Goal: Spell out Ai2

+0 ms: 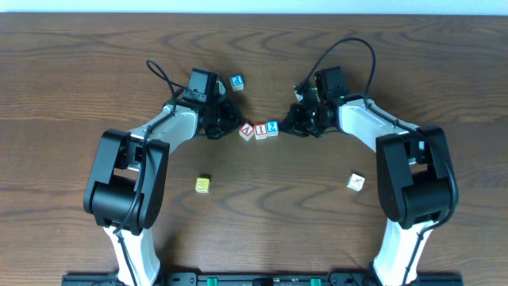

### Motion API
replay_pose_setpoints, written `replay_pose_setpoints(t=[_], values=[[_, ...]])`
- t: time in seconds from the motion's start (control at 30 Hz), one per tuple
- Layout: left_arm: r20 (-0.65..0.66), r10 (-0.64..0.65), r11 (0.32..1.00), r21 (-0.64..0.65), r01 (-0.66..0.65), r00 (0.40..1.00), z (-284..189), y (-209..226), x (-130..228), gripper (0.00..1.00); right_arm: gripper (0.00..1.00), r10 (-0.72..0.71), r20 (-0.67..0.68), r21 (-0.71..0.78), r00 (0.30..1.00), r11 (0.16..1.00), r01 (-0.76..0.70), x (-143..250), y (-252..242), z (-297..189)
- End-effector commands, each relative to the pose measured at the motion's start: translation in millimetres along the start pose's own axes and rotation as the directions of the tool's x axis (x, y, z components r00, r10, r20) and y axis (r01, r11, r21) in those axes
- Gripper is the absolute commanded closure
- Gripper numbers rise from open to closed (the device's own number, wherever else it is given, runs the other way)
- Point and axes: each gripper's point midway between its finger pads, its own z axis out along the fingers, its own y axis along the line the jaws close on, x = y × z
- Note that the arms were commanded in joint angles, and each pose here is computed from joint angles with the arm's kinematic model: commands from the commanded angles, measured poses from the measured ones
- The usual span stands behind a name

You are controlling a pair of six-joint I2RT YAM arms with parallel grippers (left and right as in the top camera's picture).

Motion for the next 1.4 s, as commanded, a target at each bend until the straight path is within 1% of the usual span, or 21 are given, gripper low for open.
replay_pose_setpoints(t=[0.0,0.33,0.6,0.77,0.93,1.03,1.2,1.3,1.37], values=[[0.016,-0.002,1.000,0.008,0.002,1.000,-6.3,-6.1,-1.3,0.94,0.98,-0.004,-0.015,-0.003,1.000,1.000,0.004,4.3,2.0,5.1],[0.016,-0.014,1.000,0.000,0.014,1.000,-6.5,-4.2,-1.1,0.94,0.99,0.001,-0.014,0.005,1.000,1.000,-0.001,4.3,-0.1,4.7],[0.004,-0.032,0.999,-0.040,0.032,0.999,-6.7,4.7,3.5,0.94,0.98,0.015,-0.035,0.021,0.999,1.000,-0.014,9.1,-6.7,2.0],[0.002,-0.028,0.999,-0.044,0.028,1.000,-6.8,5.7,4.0,0.94,0.99,0.036,-0.062,0.085,0.997,0.996,-0.031,16.4,-19.1,-2.0],[-0.004,-0.041,0.997,-0.071,0.041,0.999,-7.1,11.6,7.0,0.94,0.99,-0.015,-0.096,0.096,0.995,0.995,0.024,27.1,-9.6,-2.8],[-0.009,-0.050,0.995,-0.089,0.049,0.999,-7.5,15.5,8.9,0.95,0.99,-0.067,-0.100,0.128,0.993,0.989,0.079,32.2,-2.3,-3.9],[-0.009,-0.051,0.994,-0.093,0.050,0.999,-7.6,16.3,9.1,0.94,0.99,-0.169,-0.077,0.254,0.983,0.950,0.183,39.2,15.1,-14.6],[-0.009,-0.052,0.994,-0.093,0.051,0.999,-7.5,16.4,9.4,0.94,0.99,-0.241,-0.048,0.329,0.969,0.913,0.243,39.0,25.6,-19.8],[-0.012,-0.058,0.994,-0.095,0.057,0.998,-7.7,16.9,10.1,0.94,0.98,-0.275,-0.053,0.352,0.960,0.894,0.276,43.1,31.4,-15.6]])
